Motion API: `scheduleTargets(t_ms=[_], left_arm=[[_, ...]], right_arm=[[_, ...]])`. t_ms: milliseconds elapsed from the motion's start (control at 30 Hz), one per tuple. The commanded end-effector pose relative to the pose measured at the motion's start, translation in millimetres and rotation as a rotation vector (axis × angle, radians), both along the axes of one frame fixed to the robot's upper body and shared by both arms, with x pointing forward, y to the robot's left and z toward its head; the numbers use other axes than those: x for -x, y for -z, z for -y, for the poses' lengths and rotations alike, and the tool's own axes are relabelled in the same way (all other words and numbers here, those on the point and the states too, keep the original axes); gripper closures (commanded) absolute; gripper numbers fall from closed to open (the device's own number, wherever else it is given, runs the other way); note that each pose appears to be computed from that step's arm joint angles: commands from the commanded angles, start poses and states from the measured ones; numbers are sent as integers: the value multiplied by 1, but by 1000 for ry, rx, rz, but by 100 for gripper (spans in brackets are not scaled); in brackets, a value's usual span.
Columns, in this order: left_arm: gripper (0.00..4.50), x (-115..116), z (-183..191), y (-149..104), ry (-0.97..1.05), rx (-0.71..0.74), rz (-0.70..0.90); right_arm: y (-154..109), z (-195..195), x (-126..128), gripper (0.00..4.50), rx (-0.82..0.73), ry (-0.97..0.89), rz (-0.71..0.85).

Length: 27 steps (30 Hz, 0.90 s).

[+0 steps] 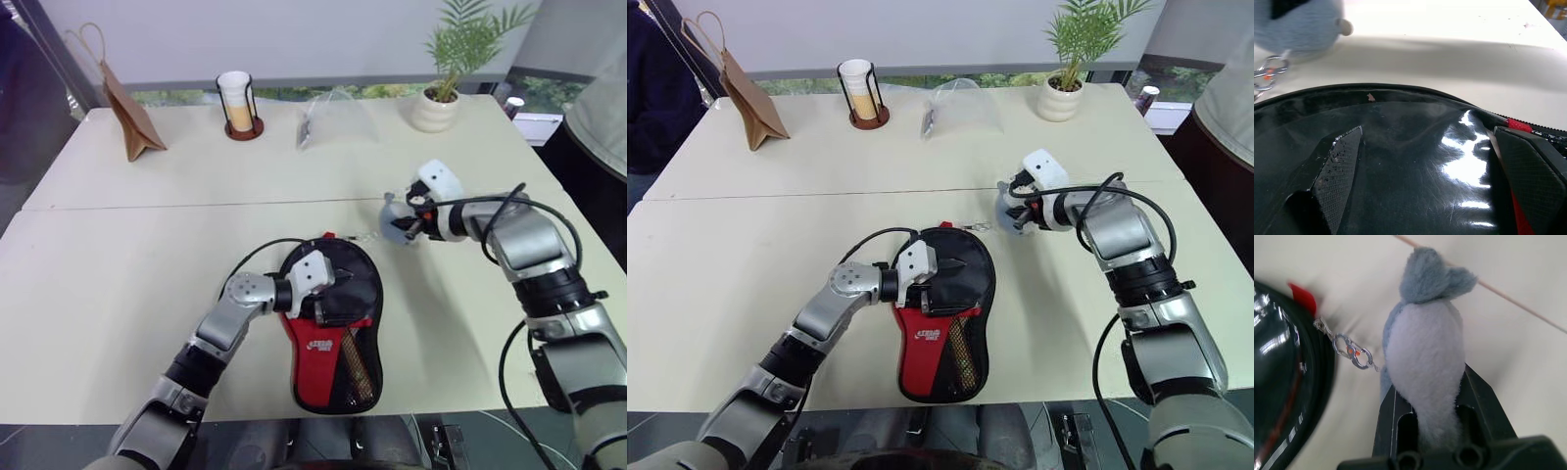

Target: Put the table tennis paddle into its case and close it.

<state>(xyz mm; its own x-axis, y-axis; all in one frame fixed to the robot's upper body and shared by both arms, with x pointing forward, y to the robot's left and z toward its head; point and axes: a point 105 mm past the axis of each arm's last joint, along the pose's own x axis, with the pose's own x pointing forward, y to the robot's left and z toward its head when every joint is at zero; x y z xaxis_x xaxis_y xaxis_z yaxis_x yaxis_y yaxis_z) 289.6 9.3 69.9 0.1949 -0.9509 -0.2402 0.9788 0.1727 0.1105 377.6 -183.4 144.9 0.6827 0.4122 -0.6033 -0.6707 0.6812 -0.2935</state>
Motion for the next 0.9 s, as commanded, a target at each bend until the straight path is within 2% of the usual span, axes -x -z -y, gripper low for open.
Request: scheduleTargets(t_ms=[33,400,900], left_arm=[[0,7,-5,30,-18,-72,-102],[0,3,-4,29,-27,-68,-100],[0,0,-3,30,-42,-65,-95]], right_arm=[[-13,16,10,440,58,14,37],[-2,16,62,440,164,-141,-52],[9,3,120,440,194,-373,-184]])
